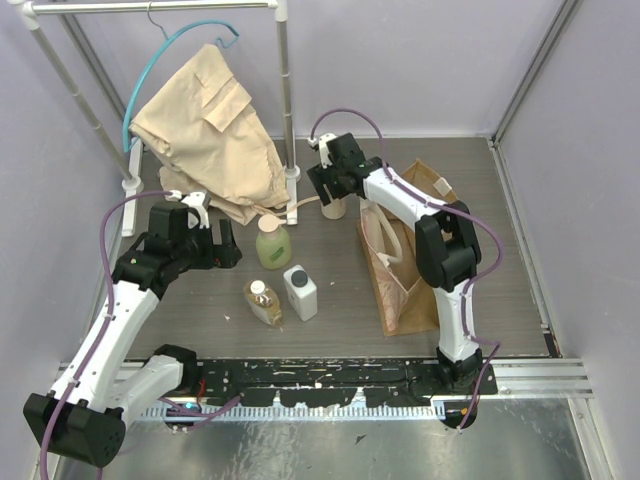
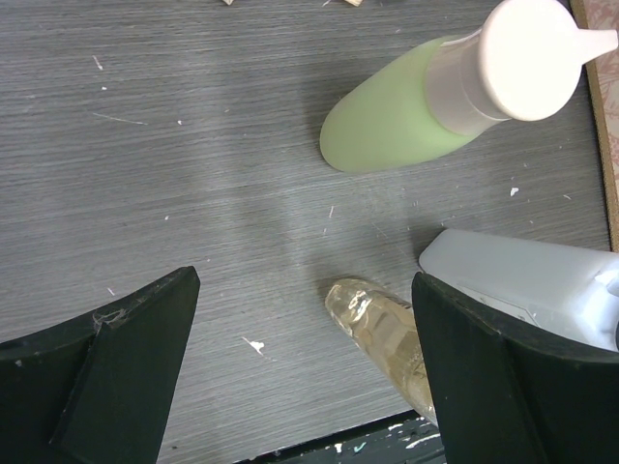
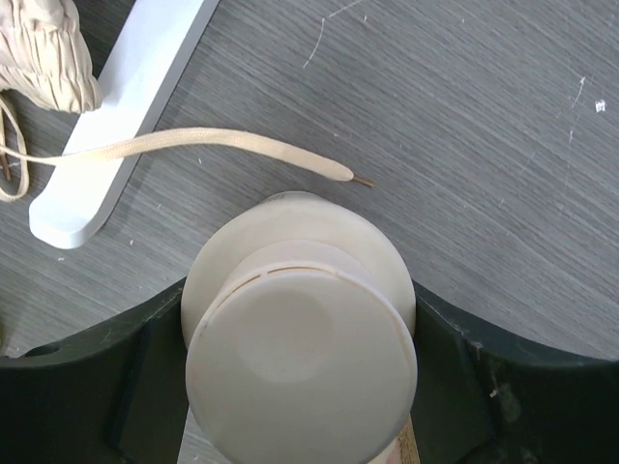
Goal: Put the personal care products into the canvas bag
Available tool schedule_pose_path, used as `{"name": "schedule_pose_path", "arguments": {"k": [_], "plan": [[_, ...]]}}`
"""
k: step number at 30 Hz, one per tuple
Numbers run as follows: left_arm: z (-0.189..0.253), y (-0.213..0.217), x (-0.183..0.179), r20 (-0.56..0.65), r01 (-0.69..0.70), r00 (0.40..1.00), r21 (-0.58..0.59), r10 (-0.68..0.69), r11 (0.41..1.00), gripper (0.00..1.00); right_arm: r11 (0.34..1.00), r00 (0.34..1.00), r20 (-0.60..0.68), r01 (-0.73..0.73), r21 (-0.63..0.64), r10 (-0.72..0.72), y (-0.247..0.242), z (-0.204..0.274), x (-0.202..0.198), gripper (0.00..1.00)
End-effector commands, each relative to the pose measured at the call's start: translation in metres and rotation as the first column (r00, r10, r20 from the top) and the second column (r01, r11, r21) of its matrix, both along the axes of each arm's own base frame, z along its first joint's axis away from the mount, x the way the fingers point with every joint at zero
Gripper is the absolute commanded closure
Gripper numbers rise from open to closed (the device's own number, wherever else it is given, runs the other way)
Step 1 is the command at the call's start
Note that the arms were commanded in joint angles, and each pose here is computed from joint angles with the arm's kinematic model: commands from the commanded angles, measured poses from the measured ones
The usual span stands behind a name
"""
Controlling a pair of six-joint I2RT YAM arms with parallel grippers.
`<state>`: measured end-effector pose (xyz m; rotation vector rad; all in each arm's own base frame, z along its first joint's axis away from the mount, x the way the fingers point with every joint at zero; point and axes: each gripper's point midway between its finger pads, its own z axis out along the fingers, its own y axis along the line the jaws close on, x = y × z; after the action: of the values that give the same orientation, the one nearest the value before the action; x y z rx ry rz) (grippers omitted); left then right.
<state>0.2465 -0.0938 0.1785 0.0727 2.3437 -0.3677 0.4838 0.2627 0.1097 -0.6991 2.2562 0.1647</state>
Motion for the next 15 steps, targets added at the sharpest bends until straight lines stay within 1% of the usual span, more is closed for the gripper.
{"name": "schedule_pose_path", "arguments": {"k": [1,8,15], "plan": [[0.003,-0.003,-0.001,0.013,0.009,1.000,-0.022,-0.009,1.000,0.02,0.990,0.966,0.255,0.003,0.138,-0.038,0.006,0.130,0.015,0.99],[0.005,-0.003,-0.002,0.020,0.007,1.000,-0.026,-0.007,1.000,0.02,0.978,0.943,0.329,-0.025,0.205,-0.045,0.008,0.185,0.009,0.99],[0.006,-0.003,-0.004,0.022,0.008,1.000,-0.031,-0.007,0.999,0.02,0.954,0.913,0.403,-0.068,0.291,-0.057,0.010,0.238,-0.006,0.99]]}}
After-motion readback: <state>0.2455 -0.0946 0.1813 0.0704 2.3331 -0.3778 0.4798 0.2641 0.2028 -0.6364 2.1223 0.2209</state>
